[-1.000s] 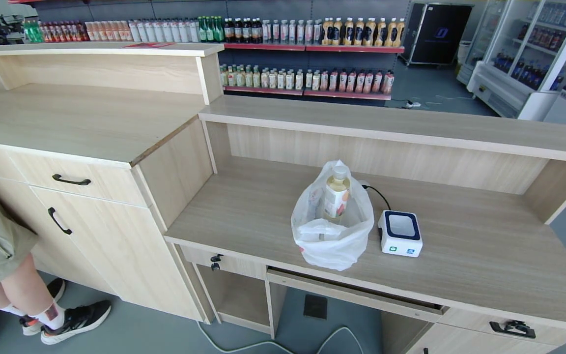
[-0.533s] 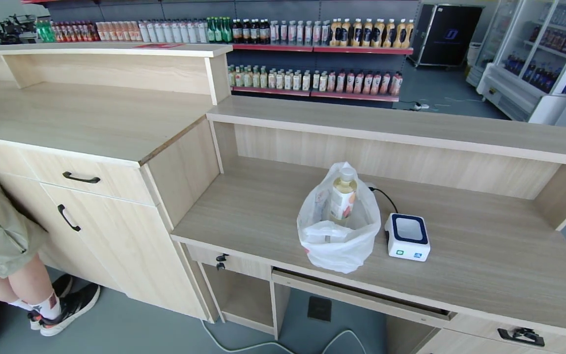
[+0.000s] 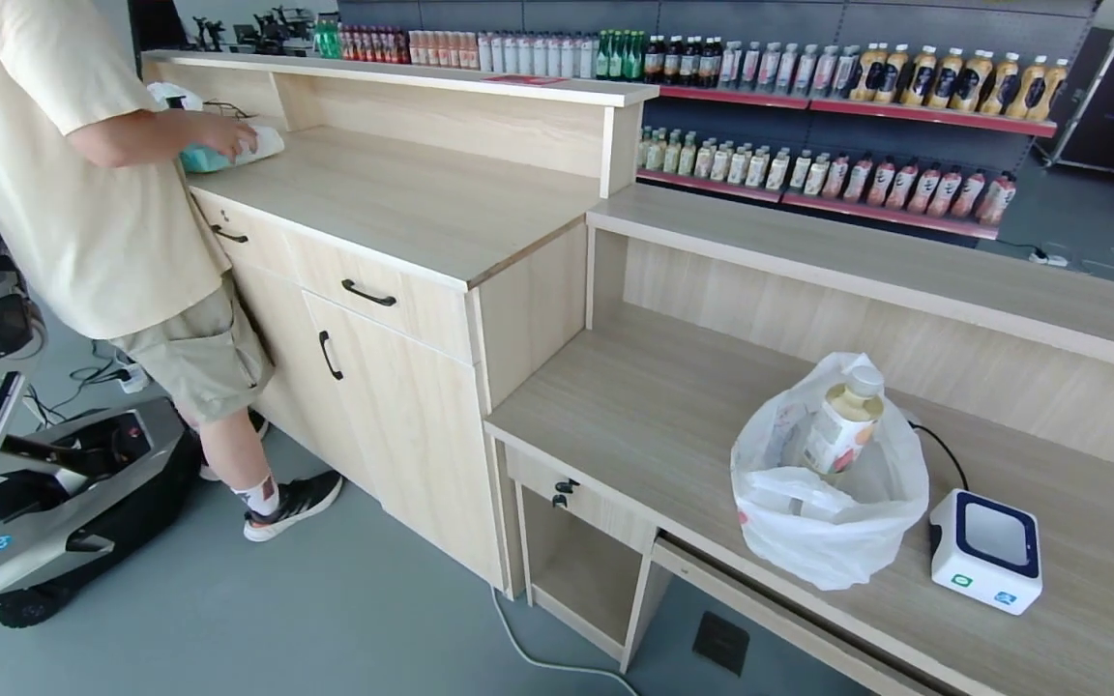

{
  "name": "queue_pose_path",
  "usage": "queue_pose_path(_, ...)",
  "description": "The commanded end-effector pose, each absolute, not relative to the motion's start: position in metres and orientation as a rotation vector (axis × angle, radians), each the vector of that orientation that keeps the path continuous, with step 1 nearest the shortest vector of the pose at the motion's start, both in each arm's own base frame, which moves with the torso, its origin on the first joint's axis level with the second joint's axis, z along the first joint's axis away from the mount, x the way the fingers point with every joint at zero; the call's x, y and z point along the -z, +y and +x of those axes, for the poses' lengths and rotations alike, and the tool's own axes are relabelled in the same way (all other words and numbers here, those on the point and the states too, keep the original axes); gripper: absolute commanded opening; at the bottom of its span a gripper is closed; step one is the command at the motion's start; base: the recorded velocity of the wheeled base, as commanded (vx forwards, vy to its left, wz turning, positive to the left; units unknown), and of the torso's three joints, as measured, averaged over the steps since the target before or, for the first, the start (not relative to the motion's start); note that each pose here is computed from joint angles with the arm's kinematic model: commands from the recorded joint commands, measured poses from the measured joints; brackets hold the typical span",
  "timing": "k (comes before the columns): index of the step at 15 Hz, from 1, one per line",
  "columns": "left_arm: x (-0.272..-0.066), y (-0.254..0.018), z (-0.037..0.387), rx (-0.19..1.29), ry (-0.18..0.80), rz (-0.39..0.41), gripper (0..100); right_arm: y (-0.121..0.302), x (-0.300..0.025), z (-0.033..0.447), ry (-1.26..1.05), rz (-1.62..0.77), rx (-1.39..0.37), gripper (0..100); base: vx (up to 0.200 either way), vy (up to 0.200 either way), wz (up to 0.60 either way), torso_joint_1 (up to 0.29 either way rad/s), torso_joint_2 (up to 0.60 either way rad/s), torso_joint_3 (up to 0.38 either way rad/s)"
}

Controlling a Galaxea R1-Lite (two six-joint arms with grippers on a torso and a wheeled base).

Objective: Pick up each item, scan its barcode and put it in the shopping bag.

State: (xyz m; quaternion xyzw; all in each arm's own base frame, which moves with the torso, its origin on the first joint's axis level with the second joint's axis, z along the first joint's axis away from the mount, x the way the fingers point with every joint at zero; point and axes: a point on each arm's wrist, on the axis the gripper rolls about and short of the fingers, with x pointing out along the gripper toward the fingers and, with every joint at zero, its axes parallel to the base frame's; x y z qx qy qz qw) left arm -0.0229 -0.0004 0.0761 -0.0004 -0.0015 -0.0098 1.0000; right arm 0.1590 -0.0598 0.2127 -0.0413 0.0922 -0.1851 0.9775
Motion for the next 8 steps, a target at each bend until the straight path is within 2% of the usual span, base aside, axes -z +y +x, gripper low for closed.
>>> queue_pose_path(1,-0.076,0.000,-0.023,0.020,-0.002,-0.002,100,-0.071,-0.191,0.178,0.325,0.156,0.358,0,0.000,0.000,0.00,0.000,0.00,0.000)
queue_pose_path(3,-0.076,0.000,-0.023,0.020,-0.003,-0.002,100,-0.078,-0.185,0.185,0.337,0.302,0.287,0,0.000,0.000,0.00,0.000,0.00,0.000)
queue_pose_path(4,-0.076,0.000,-0.023,0.020,-0.003,-0.002,100,-0.094,-0.181,0.190,0.369,0.360,0.249,0,0.000,0.000,0.00,0.000,0.00,0.000)
queue_pose_path(8,-0.076,0.000,-0.023,0.020,-0.002,-0.002,100,-0.132,-0.167,0.213,0.431,0.437,0.249,0,0.000,0.000,0.00,0.000,0.00,0.000)
